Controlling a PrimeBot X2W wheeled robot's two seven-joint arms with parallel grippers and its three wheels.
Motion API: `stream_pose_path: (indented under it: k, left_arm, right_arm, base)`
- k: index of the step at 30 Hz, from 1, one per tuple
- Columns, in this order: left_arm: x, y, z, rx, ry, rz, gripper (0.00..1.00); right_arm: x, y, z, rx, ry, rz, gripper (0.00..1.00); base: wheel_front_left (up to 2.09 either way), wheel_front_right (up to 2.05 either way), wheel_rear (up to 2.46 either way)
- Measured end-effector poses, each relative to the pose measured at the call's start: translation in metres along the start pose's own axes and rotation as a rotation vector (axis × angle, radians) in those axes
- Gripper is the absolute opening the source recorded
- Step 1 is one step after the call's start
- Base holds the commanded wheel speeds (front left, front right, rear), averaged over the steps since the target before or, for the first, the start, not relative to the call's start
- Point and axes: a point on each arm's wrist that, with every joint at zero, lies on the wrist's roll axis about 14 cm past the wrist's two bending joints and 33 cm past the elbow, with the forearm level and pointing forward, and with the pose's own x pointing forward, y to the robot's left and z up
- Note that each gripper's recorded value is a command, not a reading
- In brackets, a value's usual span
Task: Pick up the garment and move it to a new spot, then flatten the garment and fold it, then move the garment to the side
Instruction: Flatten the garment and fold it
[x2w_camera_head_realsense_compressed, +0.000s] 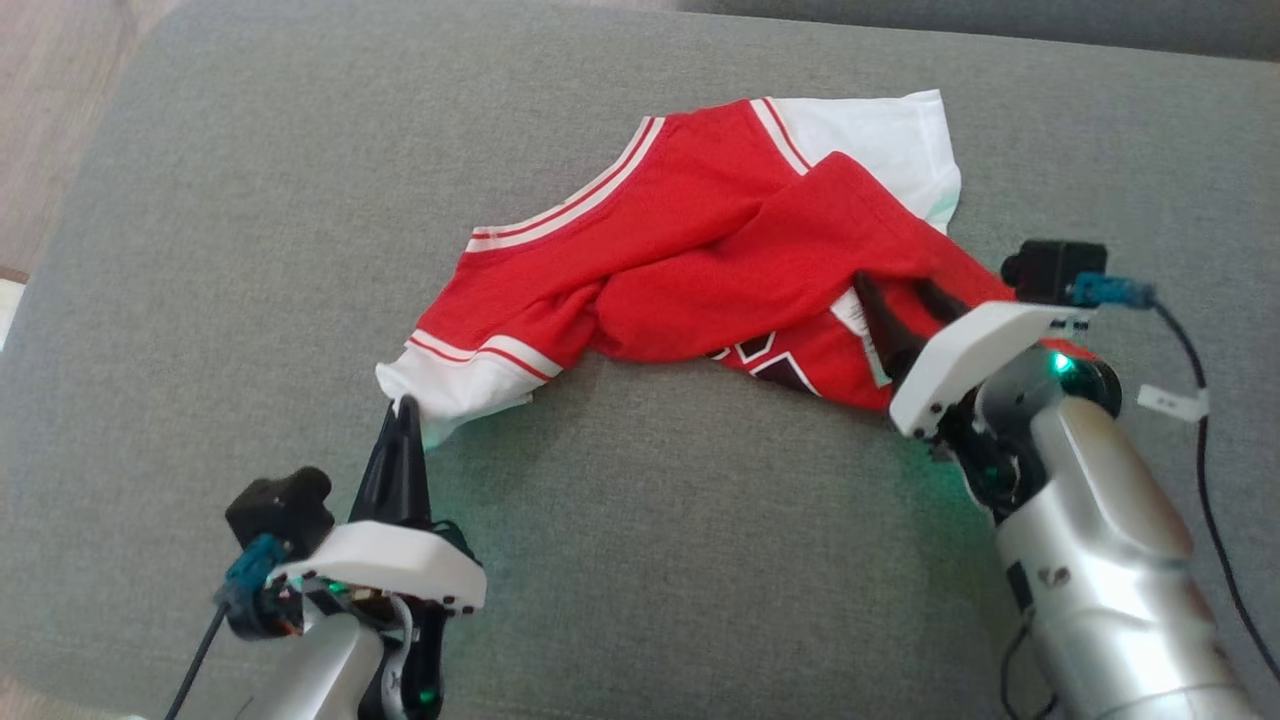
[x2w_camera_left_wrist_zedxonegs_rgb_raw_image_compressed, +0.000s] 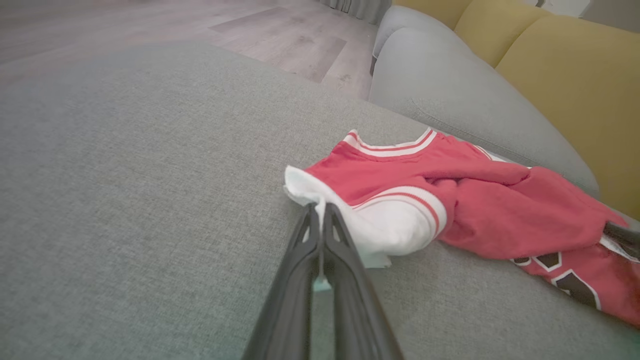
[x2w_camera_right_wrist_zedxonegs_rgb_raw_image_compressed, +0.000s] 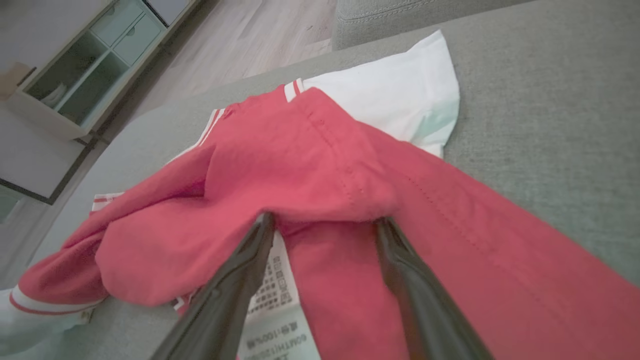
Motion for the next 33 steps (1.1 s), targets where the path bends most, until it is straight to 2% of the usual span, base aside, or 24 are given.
stream_pose_path:
  k: [11, 14, 16, 17, 19, 20, 21, 22, 28, 33]
  left_arm:
    - [-0.003, -0.006, 0.006, 0.013, -0.01, -0.014, 0.0]
    - [-0.005, -0.004, 0.005, 0.015, -0.008, -0.007, 0.0]
    - [-0.008, -0.003, 0.002, 0.014, 0.0, -0.004, 0.0]
    - [-0.008, -0.003, 0.001, 0.014, 0.004, -0.003, 0.0]
    - [-0.009, -0.002, 0.0, 0.015, 0.007, -0.002, 0.0]
    - [-0.009, -0.002, 0.001, 0.016, 0.006, -0.002, 0.0]
    - [-0.009, -0.003, 0.001, 0.016, 0.004, -0.003, 0.0]
    - [-0.009, -0.003, 0.002, 0.017, 0.002, -0.003, 0.0]
    - [-0.008, -0.012, 0.016, 0.011, -0.053, -0.035, 0.0]
    - [-0.011, -0.027, 0.046, -0.023, -0.141, -0.094, 0.0]
  right_arm:
    - [0.015, 0.001, 0.02, 0.031, -0.022, 0.004, 1.0]
    - [0.014, -0.001, 0.014, 0.029, -0.003, -0.004, 0.98]
    - [0.014, -0.005, 0.007, 0.032, 0.016, -0.015, 0.73]
    - [0.014, -0.006, 0.005, 0.034, 0.024, -0.019, 0.56]
    - [0.014, -0.006, 0.002, 0.031, 0.035, -0.021, 0.3]
    - [0.014, -0.006, 0.002, 0.027, 0.037, -0.02, 0.3]
    - [0.014, -0.005, 0.003, 0.023, 0.035, -0.017, 0.06]
    - [0.014, -0.004, 0.006, 0.018, 0.028, -0.014, 0.0]
    - [0.009, 0.001, 0.038, -0.003, -0.084, -0.004, 0.0]
    - [-0.006, 0.009, 0.07, -0.033, -0.183, 0.012, 0.0]
  base:
    - [0.0, 0.0, 0.0]
    - [0.0, 0.0, 0.0]
    - [0.0, 0.0, 0.0]
    - [0.0, 0.0, 0.0]
    - [0.0, 0.0, 0.0]
    - [0.0, 0.0, 0.0]
    - [0.0, 0.0, 0.0]
    - [0.0, 0.0, 0.0]
    - [0.0, 0.0, 0.0]
    - [0.0, 0.0, 0.0]
